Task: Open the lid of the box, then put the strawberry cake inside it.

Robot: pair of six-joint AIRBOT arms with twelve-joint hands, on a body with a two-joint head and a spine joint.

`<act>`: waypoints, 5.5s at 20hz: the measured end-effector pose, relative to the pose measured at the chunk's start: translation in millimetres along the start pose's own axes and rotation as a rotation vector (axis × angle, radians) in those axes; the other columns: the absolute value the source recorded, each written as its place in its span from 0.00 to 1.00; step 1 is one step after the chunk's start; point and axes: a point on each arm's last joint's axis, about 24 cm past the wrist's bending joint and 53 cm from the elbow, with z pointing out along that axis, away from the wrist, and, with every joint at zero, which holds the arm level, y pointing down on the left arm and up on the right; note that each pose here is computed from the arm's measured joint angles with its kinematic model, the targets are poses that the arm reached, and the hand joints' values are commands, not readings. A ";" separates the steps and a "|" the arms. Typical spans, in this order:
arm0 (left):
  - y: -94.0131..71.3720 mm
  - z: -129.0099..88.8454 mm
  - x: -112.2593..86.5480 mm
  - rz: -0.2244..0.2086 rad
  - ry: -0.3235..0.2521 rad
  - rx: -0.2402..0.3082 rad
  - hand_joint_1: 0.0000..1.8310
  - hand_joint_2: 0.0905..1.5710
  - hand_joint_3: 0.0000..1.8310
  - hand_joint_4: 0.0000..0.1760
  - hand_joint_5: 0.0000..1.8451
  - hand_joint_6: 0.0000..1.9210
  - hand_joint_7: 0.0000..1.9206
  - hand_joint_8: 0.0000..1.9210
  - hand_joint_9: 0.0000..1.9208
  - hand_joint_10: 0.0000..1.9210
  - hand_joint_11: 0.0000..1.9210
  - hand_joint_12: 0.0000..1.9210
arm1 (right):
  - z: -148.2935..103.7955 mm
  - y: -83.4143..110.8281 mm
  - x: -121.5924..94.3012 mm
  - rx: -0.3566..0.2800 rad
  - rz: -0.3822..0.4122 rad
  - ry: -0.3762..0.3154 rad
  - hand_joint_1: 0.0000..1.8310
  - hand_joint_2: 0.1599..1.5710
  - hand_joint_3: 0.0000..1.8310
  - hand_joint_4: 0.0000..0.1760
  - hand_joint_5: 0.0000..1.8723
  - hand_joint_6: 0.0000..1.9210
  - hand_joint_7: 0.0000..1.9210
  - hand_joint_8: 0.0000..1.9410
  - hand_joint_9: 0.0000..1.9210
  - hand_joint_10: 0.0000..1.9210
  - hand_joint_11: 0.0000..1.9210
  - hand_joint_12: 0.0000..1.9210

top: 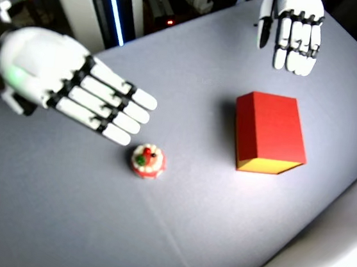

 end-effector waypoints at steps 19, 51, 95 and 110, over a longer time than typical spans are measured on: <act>-12.6 83.2 4.0 0.048 0.002 -0.001 0.47 0.66 0.00 0.88 0.00 0.00 0.00 0.00 0.00 0.00 0.00 0.00 | 3.9 -3.4 13.1 0.008 0.027 0.021 0.29 0.82 0.00 0.00 0.00 0.00 0.00 0.00 0.00 0.00 0.00 0.00; 5.9 124.4 4.6 -0.071 -0.038 -0.083 0.47 0.77 0.00 0.34 0.00 0.00 0.00 0.00 0.01 0.01 0.00 0.11 | 4.0 -9.9 22.6 0.020 0.063 0.042 0.27 0.84 0.00 0.00 0.00 0.00 0.00 0.00 0.00 0.00 0.00 0.00; 22.7 -7.3 0.2 -0.064 0.031 -0.045 0.48 0.76 0.00 0.00 0.31 0.02 0.18 0.01 0.16 0.04 0.00 0.58 | 68.1 -46.7 48.8 0.121 0.106 0.158 0.51 0.72 0.00 0.00 0.03 0.01 0.06 0.01 0.05 0.02 0.00 0.43; 20.4 -18.2 15.9 -0.082 0.081 -0.038 0.39 0.82 0.00 0.17 0.27 0.00 0.14 0.00 0.14 0.04 0.00 0.67 | 98.4 -36.4 59.3 0.107 0.043 0.211 0.73 0.80 0.00 0.00 0.30 0.66 0.33 0.80 0.38 0.88 0.41 0.91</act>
